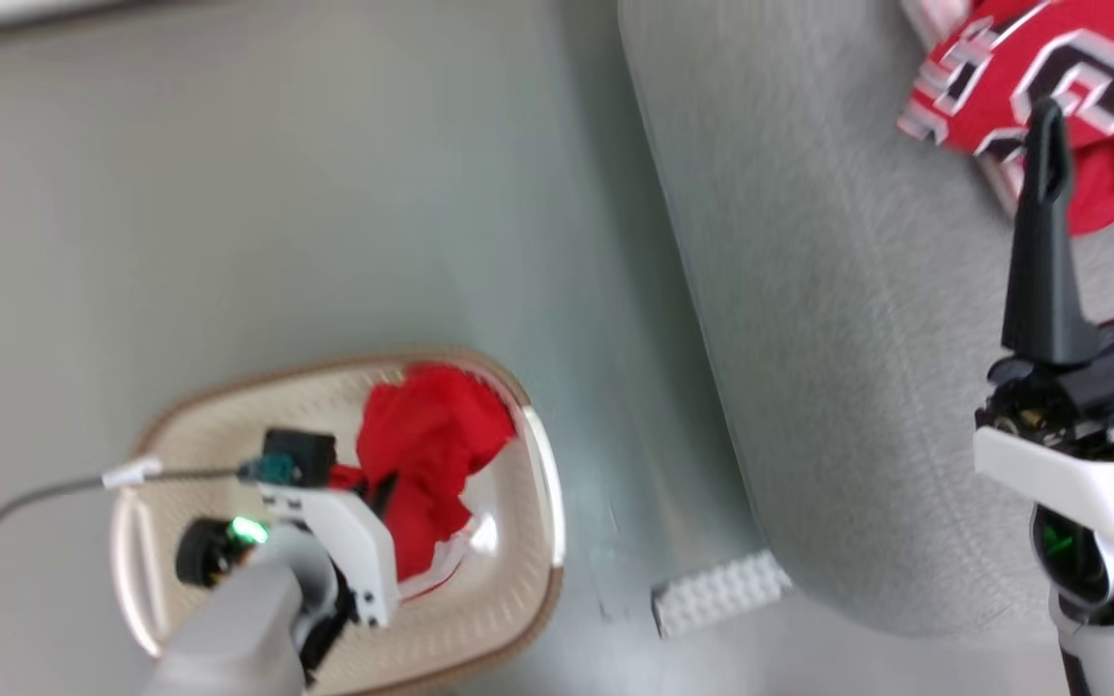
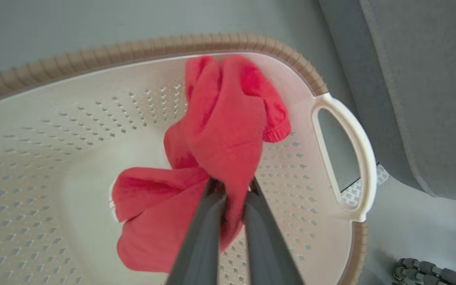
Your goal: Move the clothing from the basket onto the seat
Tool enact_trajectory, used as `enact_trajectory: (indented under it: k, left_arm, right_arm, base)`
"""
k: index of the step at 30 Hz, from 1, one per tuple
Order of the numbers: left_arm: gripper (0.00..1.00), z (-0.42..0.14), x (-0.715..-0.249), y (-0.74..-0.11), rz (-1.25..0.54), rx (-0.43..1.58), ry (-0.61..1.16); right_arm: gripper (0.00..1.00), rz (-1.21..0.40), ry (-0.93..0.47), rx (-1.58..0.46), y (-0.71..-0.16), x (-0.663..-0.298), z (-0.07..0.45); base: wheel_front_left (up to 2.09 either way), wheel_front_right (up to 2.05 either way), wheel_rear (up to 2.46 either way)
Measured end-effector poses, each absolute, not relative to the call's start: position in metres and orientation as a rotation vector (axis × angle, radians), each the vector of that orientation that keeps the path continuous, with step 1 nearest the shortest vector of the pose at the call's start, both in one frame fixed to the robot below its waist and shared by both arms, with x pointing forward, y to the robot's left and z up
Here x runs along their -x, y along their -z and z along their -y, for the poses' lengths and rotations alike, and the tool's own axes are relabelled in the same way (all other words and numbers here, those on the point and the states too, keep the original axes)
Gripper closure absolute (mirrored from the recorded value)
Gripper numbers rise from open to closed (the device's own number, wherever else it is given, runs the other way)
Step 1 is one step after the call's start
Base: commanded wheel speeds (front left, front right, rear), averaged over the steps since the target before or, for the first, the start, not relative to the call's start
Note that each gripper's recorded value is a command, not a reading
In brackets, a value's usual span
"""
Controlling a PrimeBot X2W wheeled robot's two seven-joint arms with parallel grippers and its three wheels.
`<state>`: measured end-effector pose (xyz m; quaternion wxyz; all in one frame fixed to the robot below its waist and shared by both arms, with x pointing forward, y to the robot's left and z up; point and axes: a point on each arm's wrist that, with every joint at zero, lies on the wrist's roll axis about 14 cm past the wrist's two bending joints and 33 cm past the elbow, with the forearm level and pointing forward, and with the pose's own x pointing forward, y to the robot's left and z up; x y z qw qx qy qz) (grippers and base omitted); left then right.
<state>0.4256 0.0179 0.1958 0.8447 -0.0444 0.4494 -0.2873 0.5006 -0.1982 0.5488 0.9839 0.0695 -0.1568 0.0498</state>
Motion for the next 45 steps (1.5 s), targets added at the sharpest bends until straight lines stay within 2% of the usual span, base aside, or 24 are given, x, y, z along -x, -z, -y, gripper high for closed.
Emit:
enact_trajectory:
  k: [14, 21, 28, 35, 45]
  left_arm:
    - [1.00, -0.029, -0.421, -0.342, -0.579, 0.089, 0.611]
    - [1.00, -0.043, -0.432, -0.434, -0.310, 0.128, 0.569]
    - [1.00, -0.070, -0.436, -0.521, -0.043, 0.116, 0.509]
    - [1.00, -0.075, -0.429, -0.587, 0.151, 0.130, 0.497]
    - [1.00, -0.068, -0.421, -0.603, 0.179, 0.126, 0.518]
  right_arm:
    - [0.00, 0.438, -0.146, -0.187, -0.624, -0.425, 0.189]
    - [0.00, 0.480, -0.209, -0.226, -0.643, -0.397, 0.169]
    - [0.00, 0.498, -0.297, -0.257, -0.654, -0.386, 0.141]
    - [0.00, 0.476, -0.351, -0.281, -0.650, -0.379, 0.121]
    - [0.00, 0.419, -0.407, -0.282, -0.634, -0.379, 0.101]
  base:
    - [0.00, 0.00, 0.00]
    - [0.00, 0.00, 0.00]
    - [0.00, 0.00, 0.00]
    - [0.00, 0.00, 0.00]
    - [0.00, 0.00, 0.00]
